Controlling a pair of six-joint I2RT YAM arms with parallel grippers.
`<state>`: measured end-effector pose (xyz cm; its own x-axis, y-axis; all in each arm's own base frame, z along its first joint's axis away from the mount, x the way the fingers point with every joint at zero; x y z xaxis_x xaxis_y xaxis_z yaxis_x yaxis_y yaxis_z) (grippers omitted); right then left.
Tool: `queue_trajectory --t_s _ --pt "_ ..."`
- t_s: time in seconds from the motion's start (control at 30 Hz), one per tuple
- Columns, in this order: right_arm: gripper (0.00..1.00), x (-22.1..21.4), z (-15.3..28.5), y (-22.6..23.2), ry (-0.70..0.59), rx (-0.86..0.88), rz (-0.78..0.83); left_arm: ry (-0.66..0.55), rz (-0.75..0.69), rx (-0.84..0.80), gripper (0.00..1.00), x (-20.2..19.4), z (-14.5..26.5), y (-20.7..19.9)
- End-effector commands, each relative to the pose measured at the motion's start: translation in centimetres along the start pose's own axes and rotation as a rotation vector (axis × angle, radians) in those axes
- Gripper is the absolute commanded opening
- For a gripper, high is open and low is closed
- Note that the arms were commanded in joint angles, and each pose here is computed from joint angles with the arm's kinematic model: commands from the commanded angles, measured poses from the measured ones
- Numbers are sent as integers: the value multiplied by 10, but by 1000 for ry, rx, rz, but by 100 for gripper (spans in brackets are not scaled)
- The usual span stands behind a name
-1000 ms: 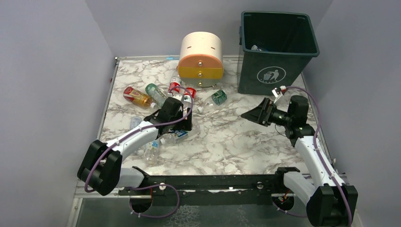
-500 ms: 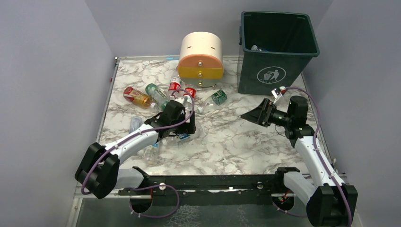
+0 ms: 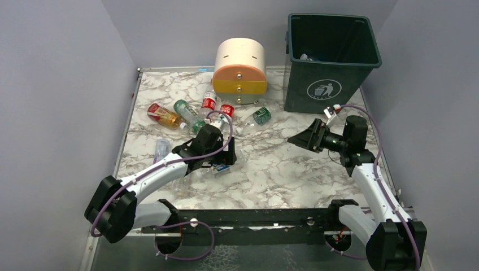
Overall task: Put the plastic bottles in the bin
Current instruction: Pick up the plastic bottle at the center of the board.
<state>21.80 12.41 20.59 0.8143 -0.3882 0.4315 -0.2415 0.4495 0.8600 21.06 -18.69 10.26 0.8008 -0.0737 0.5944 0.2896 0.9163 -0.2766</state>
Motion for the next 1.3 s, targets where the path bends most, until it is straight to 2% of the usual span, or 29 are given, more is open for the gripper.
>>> queue_trajectory --t_s 0.0,0.33,0.9,1.27 --pt "99 -2 -1 4 15 38 21 -8 23 -10 99 -4 8 -1" --pt "100 -6 -2 -1 28 33 9 -10 67 -34 99 -18 17 -6" --pt "100 -13 -3 -6 41 36 -4 15 56 -75 99 -38 24 -30" --pt "100 -16 -3 -7 47 39 -8 83 25 -70 99 -52 17 -33"
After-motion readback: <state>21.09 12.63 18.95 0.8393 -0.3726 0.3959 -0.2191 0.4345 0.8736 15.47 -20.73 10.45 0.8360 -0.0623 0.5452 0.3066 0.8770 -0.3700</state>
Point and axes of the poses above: each gripper's point midway between its finger pads, its own z axis back along the fingers, its own y axis along the line the jaws close on, x = y × z, the point moved 4 cm from there along z, back along the fingers, and after that the axes turned 4 degrees about -z, right-handed, at the moved point
